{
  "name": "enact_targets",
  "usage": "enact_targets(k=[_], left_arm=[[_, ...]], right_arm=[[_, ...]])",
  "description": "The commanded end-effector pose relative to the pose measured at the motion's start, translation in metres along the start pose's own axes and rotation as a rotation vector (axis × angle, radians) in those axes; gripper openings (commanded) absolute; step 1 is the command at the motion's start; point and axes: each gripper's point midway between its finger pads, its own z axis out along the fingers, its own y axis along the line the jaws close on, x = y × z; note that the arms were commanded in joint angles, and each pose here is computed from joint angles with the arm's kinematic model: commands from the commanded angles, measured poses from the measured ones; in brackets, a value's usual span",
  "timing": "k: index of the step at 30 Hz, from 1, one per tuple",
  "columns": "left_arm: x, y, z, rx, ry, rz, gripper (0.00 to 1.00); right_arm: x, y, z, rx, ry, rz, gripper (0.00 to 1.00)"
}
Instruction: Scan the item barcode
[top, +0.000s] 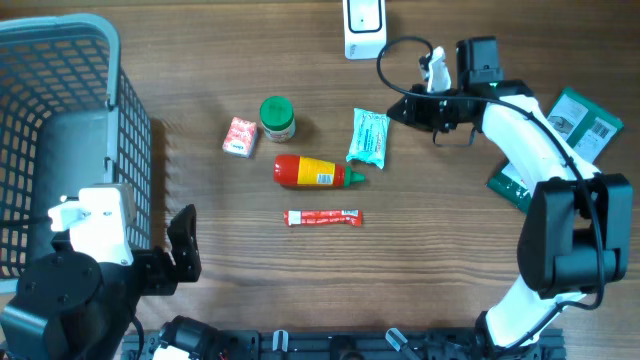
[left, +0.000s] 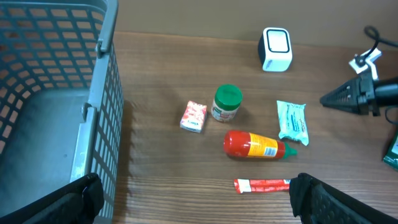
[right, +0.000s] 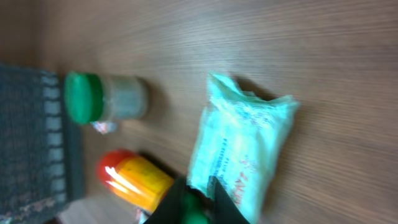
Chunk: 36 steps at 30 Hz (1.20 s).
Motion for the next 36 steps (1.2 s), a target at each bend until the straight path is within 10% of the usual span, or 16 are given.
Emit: enact_targets(k=[1,27,32,36], left_arm=[[0.0,-0.002,0.0,0.01,0.001,0.01,1.0],[0.0,-0.002,0.0,0.01,0.001,0.01,1.0],[0.0,-0.002,0.0,0.01,0.001,0.01,1.0],[0.0,-0.002,0.0,0.01,0.001,0.01,1.0]], right_arm=[[0.018,-0.004,0.004,0.173,0.043,-0.114,0.54],[0.055,-0.063,0.101,0.289,0.179,-0.004,0.44],[0.071,-0.082,0.122,0.306,0.229,0.022,0.07],[0.073,-0.083,0.119,0.311,0.242,0.024,0.04]])
